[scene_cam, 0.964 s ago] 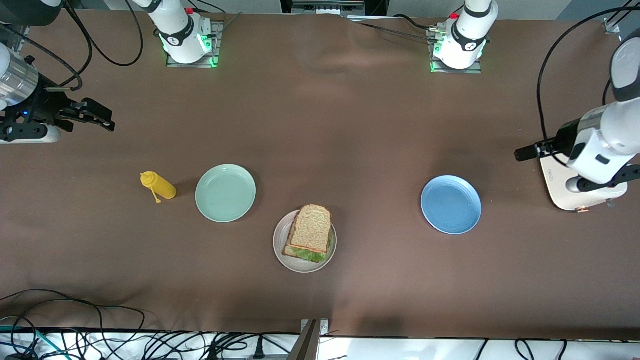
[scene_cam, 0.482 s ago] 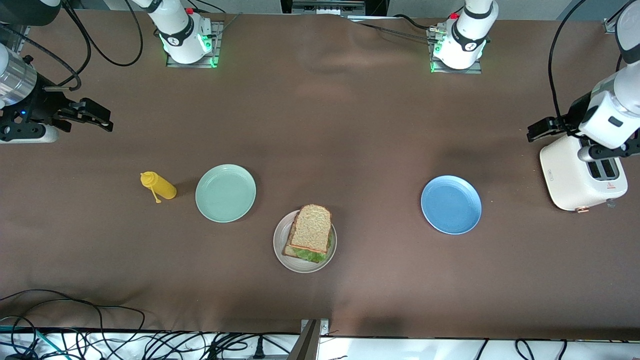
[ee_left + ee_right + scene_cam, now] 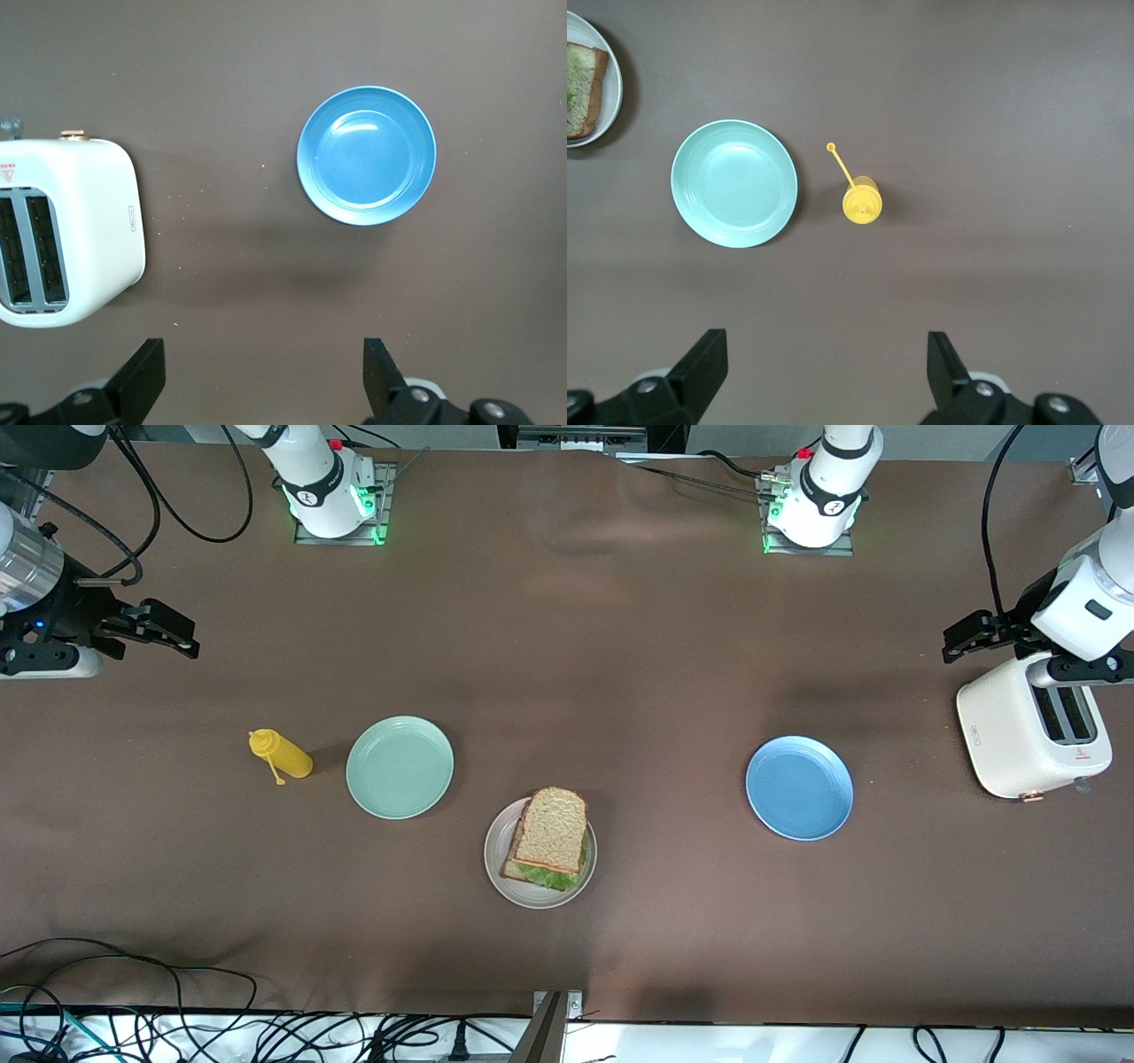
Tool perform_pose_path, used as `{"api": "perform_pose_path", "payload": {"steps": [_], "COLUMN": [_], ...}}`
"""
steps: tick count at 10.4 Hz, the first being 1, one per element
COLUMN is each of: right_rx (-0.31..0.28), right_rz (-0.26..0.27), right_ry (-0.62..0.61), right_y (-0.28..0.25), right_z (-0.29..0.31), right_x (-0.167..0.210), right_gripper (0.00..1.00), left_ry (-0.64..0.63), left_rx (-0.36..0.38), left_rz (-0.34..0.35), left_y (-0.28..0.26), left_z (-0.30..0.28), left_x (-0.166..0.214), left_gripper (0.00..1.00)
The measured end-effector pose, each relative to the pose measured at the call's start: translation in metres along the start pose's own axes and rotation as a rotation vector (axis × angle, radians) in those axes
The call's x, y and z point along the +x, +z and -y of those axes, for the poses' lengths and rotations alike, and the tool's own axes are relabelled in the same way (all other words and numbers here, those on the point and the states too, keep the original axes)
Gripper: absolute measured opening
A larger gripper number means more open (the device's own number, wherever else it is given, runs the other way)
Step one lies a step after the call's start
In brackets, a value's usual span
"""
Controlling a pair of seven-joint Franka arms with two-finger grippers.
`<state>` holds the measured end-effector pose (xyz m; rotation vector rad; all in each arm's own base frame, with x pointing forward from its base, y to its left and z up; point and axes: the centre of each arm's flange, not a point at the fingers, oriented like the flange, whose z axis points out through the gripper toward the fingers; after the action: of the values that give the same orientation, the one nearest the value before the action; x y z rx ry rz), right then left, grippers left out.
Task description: Make sandwich on beige plate with both arms
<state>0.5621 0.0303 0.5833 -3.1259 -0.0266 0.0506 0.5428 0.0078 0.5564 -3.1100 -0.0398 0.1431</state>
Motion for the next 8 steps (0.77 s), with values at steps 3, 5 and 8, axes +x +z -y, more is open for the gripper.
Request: {"api": "perform_pose_path", "payload": {"steps": [3, 5, 8], "right_rx": [0.0, 0.0, 0.0], "right_rz": [0.0, 0.0, -0.001], "right_ry": [0.0, 0.0, 0.0], "right_y": [0.0, 0.0, 0.0], "right_z": [0.0, 0.0, 0.0], "right_x": [0.0, 0.0, 0.0], "right_gripper": [1.0, 1.0, 1.0], "left_ry": [0.079, 0.114, 0.165], "left_rx": [0.0, 0.0, 0.002], "left_rz": [-0.01, -0.013, -0.033], "left_y": [-0.005, -0.006, -0.016], "left_z": [0.003, 0.003, 0.003], "left_x": [0.0, 0.001, 0.001], "left_gripper": [1.0, 1.0, 1.0]}}
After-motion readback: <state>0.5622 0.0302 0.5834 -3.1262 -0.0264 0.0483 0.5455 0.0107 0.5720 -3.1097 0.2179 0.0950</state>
